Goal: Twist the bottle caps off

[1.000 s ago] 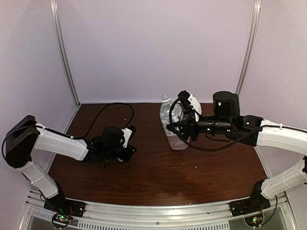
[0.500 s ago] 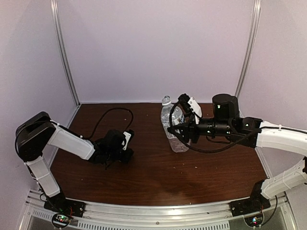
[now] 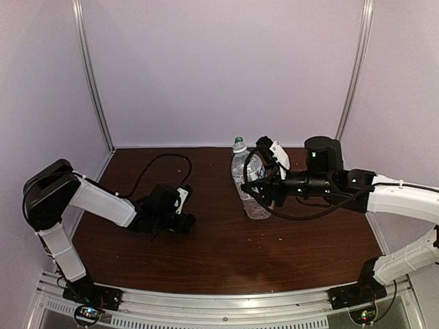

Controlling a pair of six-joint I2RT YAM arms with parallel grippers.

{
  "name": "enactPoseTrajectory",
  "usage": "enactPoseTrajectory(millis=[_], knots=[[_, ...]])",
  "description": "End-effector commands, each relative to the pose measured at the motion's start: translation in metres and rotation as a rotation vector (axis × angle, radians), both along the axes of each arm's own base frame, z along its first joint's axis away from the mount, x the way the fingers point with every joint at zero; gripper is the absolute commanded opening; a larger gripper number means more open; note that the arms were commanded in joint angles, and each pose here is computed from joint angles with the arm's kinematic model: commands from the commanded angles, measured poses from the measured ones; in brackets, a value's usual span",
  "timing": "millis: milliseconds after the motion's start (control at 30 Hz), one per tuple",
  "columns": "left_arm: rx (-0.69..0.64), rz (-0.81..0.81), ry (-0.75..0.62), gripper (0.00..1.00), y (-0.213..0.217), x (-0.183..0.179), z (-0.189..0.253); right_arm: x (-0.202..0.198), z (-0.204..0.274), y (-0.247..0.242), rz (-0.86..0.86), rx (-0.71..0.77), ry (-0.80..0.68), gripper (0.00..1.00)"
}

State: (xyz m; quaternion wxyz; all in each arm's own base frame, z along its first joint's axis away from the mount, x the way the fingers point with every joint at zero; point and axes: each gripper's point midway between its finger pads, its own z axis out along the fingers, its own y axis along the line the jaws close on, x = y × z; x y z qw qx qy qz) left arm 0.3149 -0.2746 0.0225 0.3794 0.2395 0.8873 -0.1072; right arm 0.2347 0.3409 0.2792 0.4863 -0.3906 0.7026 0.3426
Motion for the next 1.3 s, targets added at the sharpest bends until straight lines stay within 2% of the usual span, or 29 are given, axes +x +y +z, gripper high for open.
enactPoseTrajectory(millis=[0,133,300,433,500,667,900,1067,1267], knots=[[-0.052,0.001,-0.049,0.76,-0.004,0.006,0.031,0.001,0.007,-0.010,-0.038,0.026,-0.020,0.56],[-0.109,-0.038,-0.081,0.80,-0.009,0.002,0.065,-0.004,-0.001,-0.014,-0.025,0.017,-0.015,0.56],[-0.256,-0.158,-0.150,0.89,-0.023,-0.016,0.134,-0.016,-0.008,-0.014,0.033,0.010,-0.015,0.57],[-0.427,-0.357,-0.178,0.94,-0.045,-0.047,0.198,-0.026,-0.018,-0.011,0.086,0.002,0.013,0.59],[-0.502,-0.450,-0.188,0.94,-0.054,-0.062,0.227,-0.030,-0.016,-0.007,0.126,0.013,-0.018,0.60],[-0.604,-0.651,-0.160,0.93,-0.074,-0.093,0.276,-0.041,-0.017,0.002,0.216,0.032,-0.007,0.60],[-0.703,-0.840,-0.174,0.93,-0.093,-0.120,0.317,-0.055,-0.021,0.014,0.333,0.042,0.027,0.60],[-0.701,-0.893,-0.143,0.91,-0.113,-0.125,0.322,-0.057,-0.019,0.019,0.366,0.048,0.039,0.60],[-0.691,-0.926,-0.110,0.83,-0.131,-0.127,0.317,-0.058,-0.017,0.023,0.385,0.054,0.042,0.60]])
